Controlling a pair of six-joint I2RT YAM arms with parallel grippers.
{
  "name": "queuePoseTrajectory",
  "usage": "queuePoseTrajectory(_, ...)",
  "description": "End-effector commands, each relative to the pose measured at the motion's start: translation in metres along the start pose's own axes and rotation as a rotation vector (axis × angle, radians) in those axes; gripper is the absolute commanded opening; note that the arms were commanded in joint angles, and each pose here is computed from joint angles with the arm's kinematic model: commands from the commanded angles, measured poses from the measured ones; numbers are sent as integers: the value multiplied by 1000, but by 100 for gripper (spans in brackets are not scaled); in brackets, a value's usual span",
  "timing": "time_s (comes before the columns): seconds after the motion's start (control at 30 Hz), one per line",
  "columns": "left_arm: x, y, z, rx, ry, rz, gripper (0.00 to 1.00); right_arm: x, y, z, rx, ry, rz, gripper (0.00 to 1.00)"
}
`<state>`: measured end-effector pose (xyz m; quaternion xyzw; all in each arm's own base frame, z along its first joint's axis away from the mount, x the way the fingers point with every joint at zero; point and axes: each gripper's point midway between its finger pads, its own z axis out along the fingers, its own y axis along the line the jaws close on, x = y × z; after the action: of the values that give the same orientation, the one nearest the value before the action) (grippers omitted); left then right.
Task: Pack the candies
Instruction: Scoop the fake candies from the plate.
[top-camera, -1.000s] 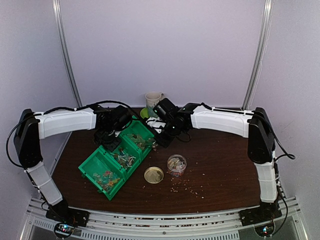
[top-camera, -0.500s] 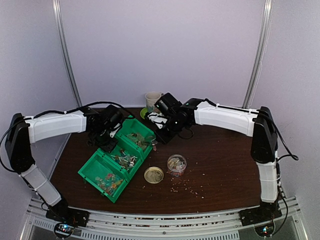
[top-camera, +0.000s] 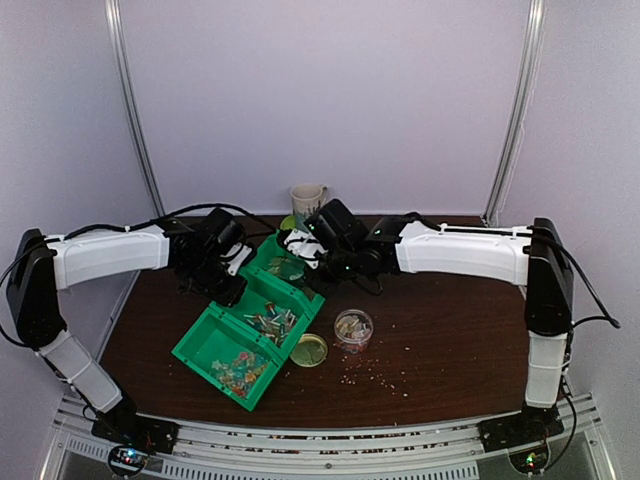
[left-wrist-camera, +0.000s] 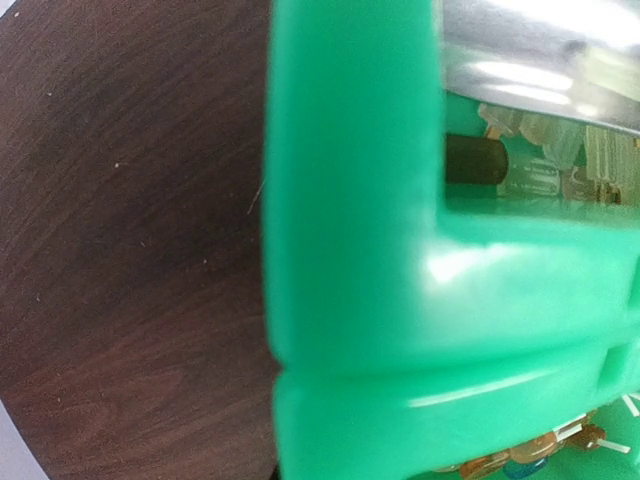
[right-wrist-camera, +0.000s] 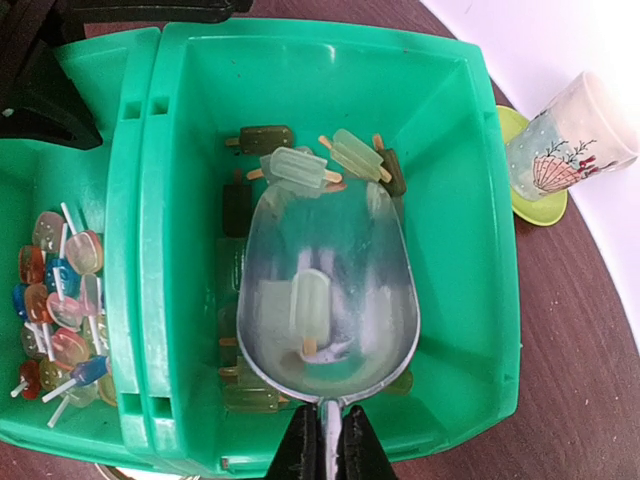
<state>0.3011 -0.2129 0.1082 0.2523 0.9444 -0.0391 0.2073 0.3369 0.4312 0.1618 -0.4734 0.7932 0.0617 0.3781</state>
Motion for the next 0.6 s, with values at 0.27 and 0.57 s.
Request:
queuePoseTrajectory(0.27, -69, -17, -38, 138, -263, -51, 0, 17, -13, 0, 117, -160, 13, 0)
queuePoseTrajectory(0.57, -70, -16, -28, 152, -220, -31, 0, 12, -37, -30, 119, -307, 119, 0)
